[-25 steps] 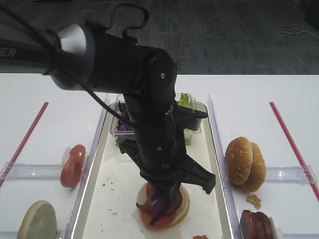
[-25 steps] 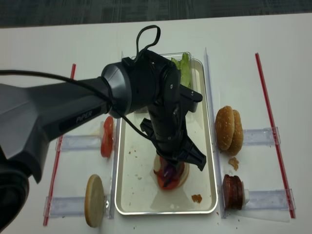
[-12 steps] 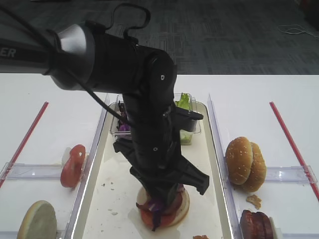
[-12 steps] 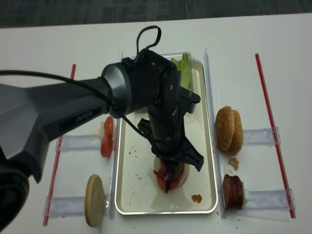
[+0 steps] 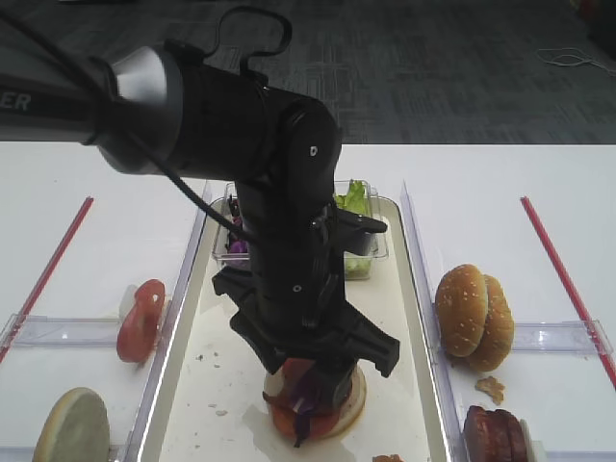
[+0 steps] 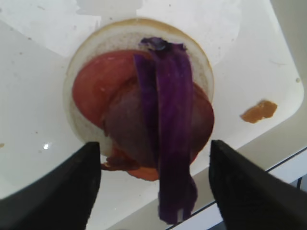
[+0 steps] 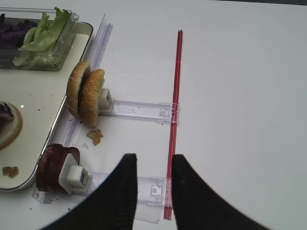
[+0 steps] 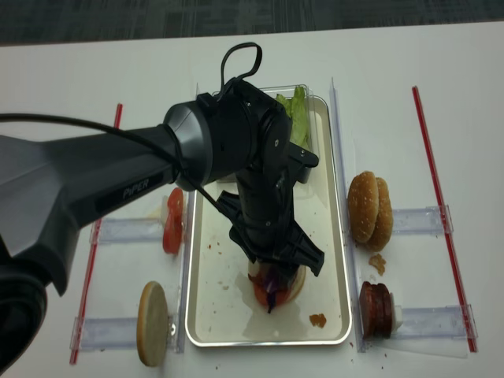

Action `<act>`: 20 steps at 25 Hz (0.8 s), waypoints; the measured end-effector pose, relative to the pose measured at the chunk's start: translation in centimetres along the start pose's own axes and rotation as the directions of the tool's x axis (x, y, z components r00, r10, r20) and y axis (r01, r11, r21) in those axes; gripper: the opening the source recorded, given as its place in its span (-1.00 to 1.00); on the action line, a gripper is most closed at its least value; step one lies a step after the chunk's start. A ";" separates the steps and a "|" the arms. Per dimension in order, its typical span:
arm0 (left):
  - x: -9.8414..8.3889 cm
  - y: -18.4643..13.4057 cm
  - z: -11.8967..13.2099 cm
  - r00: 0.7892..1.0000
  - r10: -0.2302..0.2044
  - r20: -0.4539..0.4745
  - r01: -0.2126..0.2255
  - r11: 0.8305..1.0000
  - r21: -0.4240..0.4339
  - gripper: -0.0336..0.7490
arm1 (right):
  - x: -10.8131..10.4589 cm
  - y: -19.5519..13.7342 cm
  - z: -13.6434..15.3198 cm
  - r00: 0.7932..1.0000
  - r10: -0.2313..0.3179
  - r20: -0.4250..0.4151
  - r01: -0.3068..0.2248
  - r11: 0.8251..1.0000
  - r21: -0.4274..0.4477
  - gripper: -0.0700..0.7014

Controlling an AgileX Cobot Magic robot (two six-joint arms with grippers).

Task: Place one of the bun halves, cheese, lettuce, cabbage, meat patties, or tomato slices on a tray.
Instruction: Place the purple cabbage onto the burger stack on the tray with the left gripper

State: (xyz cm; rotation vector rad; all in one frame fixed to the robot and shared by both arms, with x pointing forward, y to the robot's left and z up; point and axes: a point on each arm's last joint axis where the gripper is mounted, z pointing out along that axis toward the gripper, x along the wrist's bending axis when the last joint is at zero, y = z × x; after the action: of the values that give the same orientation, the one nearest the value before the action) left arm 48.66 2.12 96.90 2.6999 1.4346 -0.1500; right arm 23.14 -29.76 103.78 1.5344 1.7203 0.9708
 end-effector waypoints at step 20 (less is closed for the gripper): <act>-0.7 1.2 -3.5 1.000 -0.008 0.005 0.009 1.000 -0.008 0.26 | 0.0 0.0 0.0 1.000 0.000 0.000 0.000 1.000 0.000 -0.26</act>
State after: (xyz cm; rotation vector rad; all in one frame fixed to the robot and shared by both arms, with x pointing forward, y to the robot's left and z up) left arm 49.45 1.25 100.51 2.6857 1.4425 -0.1505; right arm 23.14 -29.76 103.78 1.5344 1.7203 0.9708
